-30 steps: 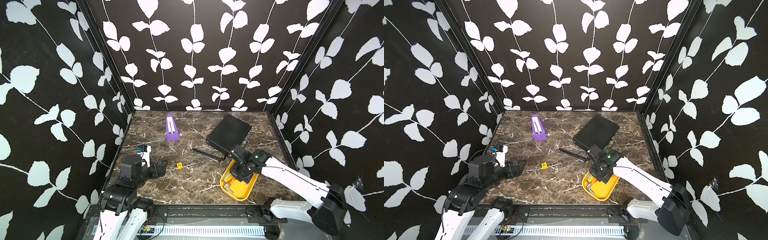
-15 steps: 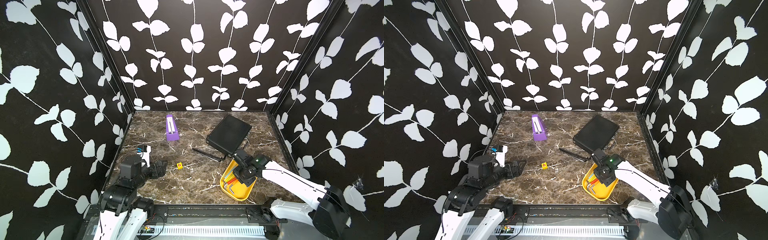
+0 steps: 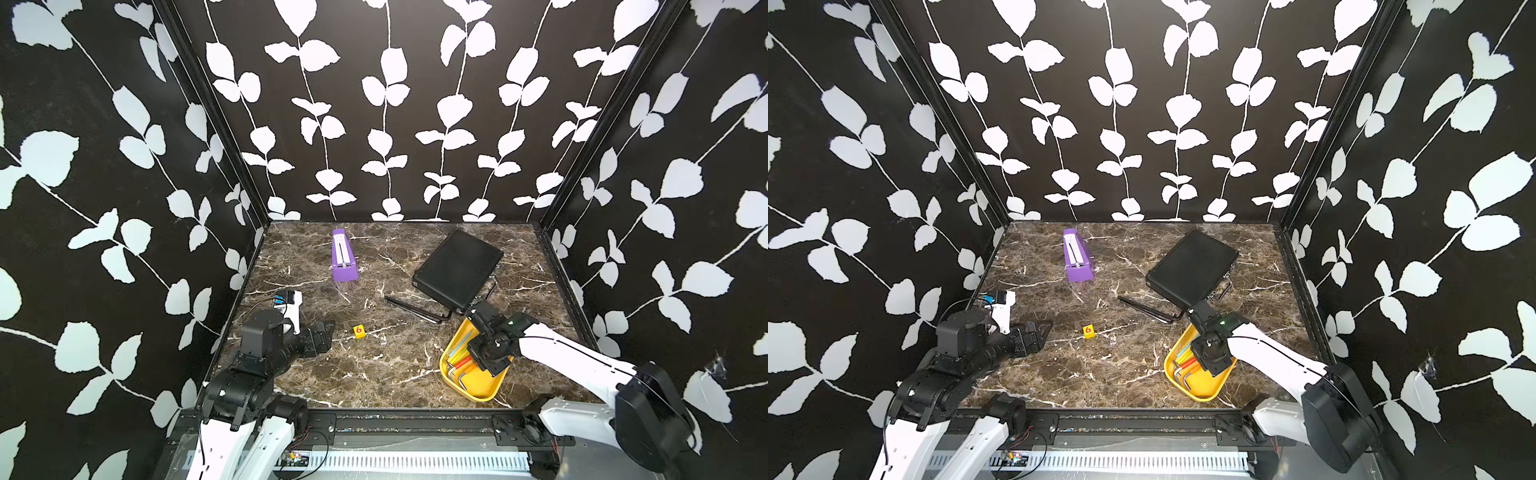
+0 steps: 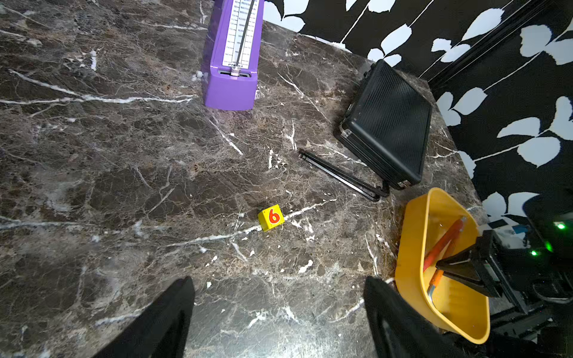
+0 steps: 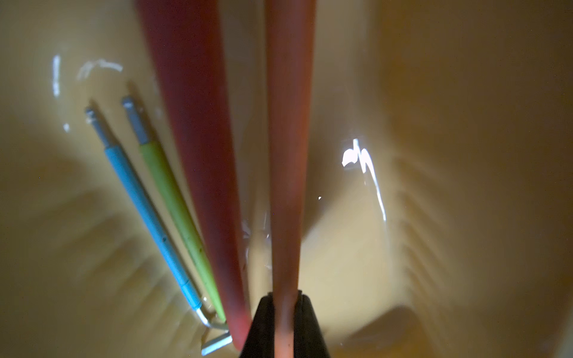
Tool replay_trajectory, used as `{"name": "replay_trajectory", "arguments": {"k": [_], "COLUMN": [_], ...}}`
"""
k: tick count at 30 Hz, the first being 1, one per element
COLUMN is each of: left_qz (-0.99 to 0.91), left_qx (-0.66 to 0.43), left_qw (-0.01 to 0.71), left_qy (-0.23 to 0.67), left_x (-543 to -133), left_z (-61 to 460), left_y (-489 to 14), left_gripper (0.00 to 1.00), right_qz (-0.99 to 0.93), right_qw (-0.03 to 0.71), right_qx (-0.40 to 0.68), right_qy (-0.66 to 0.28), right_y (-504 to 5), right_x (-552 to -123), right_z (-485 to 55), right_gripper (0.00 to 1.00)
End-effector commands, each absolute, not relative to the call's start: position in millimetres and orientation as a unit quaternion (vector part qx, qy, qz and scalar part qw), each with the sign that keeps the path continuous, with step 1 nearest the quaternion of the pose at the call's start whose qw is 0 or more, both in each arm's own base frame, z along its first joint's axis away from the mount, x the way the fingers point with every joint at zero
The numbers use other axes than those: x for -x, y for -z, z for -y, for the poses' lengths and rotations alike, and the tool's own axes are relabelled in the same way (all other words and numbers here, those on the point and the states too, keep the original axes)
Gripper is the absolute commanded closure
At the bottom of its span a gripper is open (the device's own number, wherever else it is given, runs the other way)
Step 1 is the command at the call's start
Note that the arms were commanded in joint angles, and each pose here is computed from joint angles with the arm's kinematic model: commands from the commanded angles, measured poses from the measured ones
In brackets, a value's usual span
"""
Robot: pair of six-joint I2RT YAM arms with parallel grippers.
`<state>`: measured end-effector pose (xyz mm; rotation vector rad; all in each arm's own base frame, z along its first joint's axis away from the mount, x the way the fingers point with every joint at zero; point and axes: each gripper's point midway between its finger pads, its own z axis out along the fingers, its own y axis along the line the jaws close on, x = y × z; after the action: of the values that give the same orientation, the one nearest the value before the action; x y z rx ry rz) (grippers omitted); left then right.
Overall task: Put the hex key on the desktop into the storage box
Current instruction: Place the Allen key in the storage box.
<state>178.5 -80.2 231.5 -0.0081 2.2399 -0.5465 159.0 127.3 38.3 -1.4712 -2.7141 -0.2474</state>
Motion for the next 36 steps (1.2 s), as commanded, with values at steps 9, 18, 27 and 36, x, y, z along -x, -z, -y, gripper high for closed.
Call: {"name": "replay_trajectory", "arguments": {"k": [9,18,27,36], "left_qz": [-0.888,-0.888,-0.887,-0.887], "left_qx": [-0.001,0.001,0.0,-0.001], "left_qw": [0.406,0.407,0.407,0.407], "left_qy": [0.217,0.215,0.216,0.216], "left_x": [-181.5,-181.4,-181.8,-181.9], "left_z": [82.0,81.1,81.4,81.7], "left_y": [-230.0,-229.8,-229.7,-229.6], "left_gripper": [0.13,0.14,0.14,0.13], "right_qz": [0.855,0.875,0.892,0.908], "right_qw": [0.066,0.07,0.024,-0.003], "right_qx": [0.508,0.477,0.45,0.418], "right_qy": [0.078,0.052,0.04,0.041], "right_y": [-28.8,-32.2,-65.2,-90.0], "right_x": [-166.3,-169.3,-177.1,-182.9], "right_z": [-133.8,-131.7,-118.9,-114.7], "right_gripper": [1.0,1.0,0.79,0.71]}}
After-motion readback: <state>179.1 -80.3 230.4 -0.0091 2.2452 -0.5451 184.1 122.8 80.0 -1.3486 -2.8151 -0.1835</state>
